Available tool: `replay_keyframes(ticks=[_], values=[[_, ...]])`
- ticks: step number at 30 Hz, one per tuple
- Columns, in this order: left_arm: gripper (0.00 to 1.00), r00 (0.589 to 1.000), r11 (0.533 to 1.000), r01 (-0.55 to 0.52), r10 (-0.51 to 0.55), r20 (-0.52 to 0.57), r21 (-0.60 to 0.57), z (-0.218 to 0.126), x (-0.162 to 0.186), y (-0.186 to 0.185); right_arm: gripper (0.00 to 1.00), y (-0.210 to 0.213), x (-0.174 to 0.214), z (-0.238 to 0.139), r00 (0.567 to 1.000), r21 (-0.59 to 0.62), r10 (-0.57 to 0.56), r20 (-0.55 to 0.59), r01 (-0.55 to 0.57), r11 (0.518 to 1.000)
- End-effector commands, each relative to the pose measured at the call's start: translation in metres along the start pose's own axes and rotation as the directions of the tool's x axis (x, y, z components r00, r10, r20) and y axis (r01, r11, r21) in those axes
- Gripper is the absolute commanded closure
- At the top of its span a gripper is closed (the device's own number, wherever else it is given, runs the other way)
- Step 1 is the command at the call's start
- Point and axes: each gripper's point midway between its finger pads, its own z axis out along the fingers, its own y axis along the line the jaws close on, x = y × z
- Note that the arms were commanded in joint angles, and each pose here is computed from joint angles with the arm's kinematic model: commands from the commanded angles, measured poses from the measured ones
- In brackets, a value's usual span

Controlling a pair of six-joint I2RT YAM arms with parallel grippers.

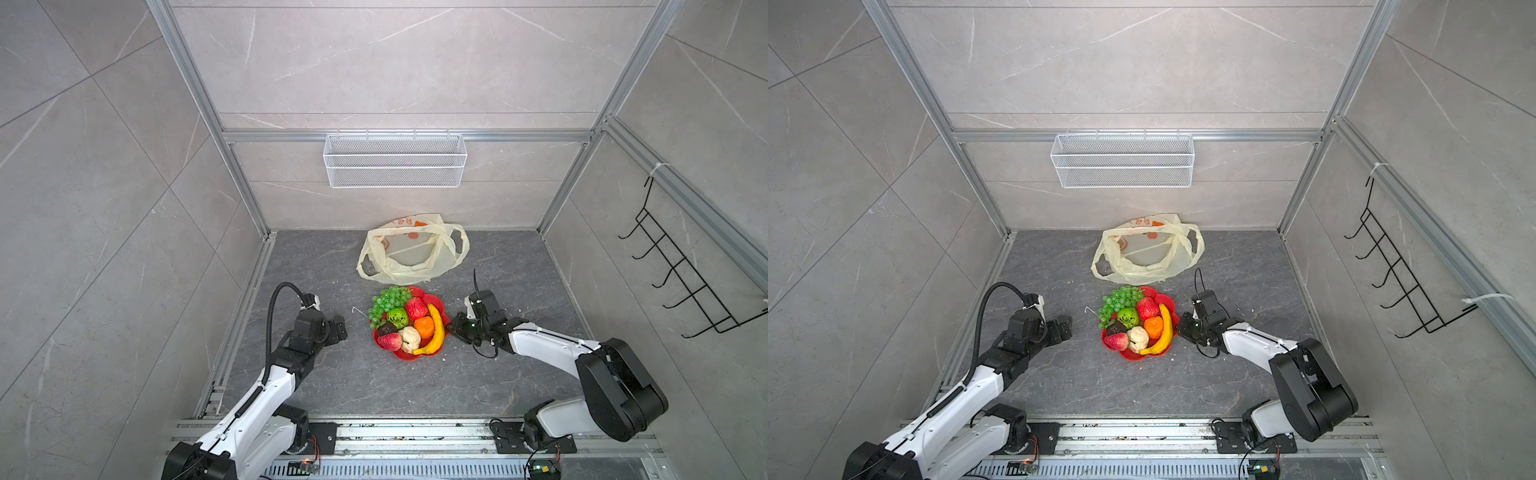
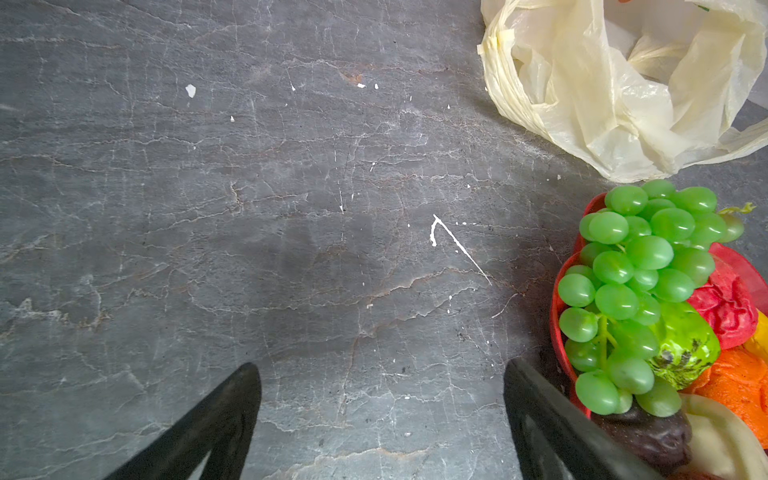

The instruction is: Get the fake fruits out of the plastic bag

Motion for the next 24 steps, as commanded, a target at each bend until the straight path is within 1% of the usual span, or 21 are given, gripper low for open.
replay_keyframes(ticks=[1, 7, 12, 17, 19, 20, 21, 24], values=[[0.07, 0.998, 1.0, -0.017, 0.016, 0.056, 0.004, -0.003, -0.015, -0.003, 0.69, 0.001, -0.012, -0.016, 0.998, 0.05, -0.034, 0.049, 0.032, 0.998], [0.07, 0.998, 1.0, -0.016, 0.016, 0.06, -0.001, -0.004, -0.016, -0.002, 0.61, -0.002, -0.015, -0.028, 0.996, 0.08, -0.052, 0.078, 0.045, 0.996], [0.07, 0.998, 1.0, -0.017, 0.018, 0.065, -0.006, -0.004, -0.016, -0.001, 0.59, -0.012, -0.017, -0.042, 0.993, 0.142, -0.067, 0.102, 0.052, 0.988], [0.07, 0.997, 1.0, -0.017, 0.019, 0.075, -0.024, -0.004, -0.018, 0.002, 0.57, -0.018, -0.021, -0.068, 0.982, 0.197, -0.113, 0.149, 0.083, 0.977], [0.04, 0.996, 0.999, -0.011, 0.015, 0.087, -0.046, -0.006, -0.02, 0.006, 0.56, -0.02, -0.026, -0.083, 0.972, 0.228, -0.147, 0.184, 0.103, 0.968], [0.0, 0.995, 0.998, -0.006, 0.012, 0.097, -0.062, -0.007, -0.022, 0.009, 0.55, -0.021, -0.029, -0.092, 0.964, 0.247, -0.17, 0.204, 0.117, 0.962], [0.0, 0.994, 0.997, -0.004, 0.013, 0.106, -0.079, -0.009, -0.023, 0.012, 0.52, -0.022, -0.033, -0.101, 0.954, 0.268, -0.194, 0.229, 0.13, 0.955], [0.0, 0.988, 0.989, 0.016, 0.007, 0.153, -0.144, -0.019, -0.031, 0.024, 0.4, -0.027, -0.046, -0.132, 0.91, 0.33, -0.247, 0.332, 0.134, 0.934]])
